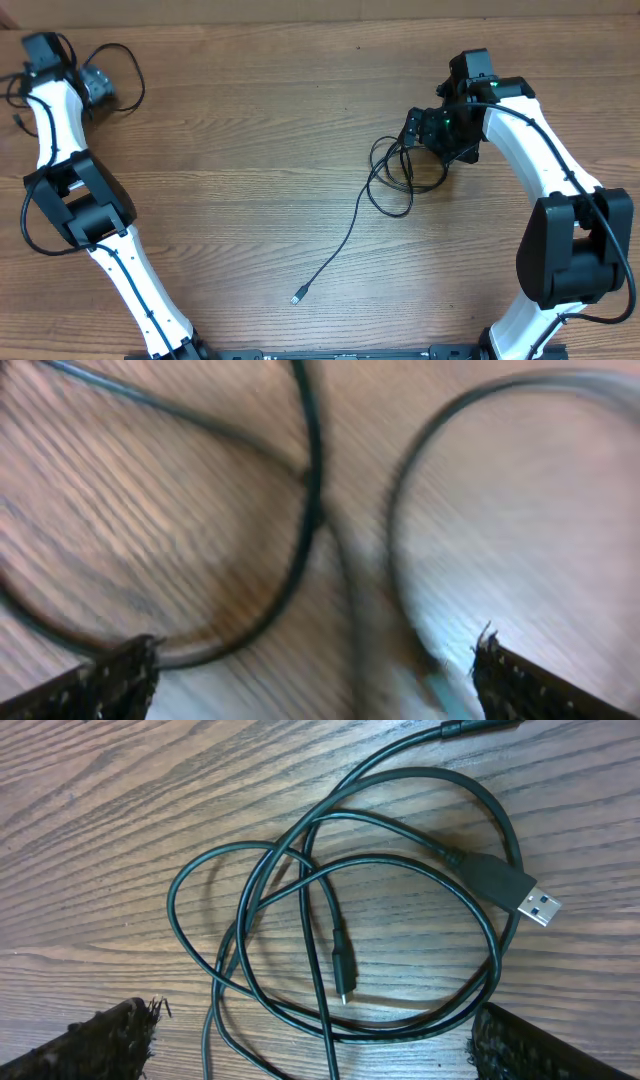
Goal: Untangle cables
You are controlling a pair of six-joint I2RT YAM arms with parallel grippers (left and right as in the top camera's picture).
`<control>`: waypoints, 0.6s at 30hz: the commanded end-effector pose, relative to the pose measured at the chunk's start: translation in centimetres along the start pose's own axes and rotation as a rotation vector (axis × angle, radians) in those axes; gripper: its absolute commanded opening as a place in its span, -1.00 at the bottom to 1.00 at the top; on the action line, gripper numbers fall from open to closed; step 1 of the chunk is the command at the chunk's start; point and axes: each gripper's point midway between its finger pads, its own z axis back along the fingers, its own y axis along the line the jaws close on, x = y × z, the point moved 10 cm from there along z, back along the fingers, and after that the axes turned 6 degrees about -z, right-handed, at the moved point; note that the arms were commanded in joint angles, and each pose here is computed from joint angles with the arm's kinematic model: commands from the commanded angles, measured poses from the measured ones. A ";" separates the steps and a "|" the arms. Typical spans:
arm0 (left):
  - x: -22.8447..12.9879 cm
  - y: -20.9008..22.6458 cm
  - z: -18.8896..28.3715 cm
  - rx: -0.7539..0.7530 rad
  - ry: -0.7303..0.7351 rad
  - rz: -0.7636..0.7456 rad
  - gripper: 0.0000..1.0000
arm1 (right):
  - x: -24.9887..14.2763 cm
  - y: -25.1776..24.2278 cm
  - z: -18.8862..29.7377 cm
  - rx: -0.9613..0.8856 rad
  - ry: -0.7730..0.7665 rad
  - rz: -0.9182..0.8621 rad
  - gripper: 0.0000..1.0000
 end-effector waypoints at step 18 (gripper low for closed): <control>2.7 -0.7 28.1 -0.198 -0.105 -0.002 0.99 | 0.0 0.3 1.0 0.006 -0.034 0.014 1.00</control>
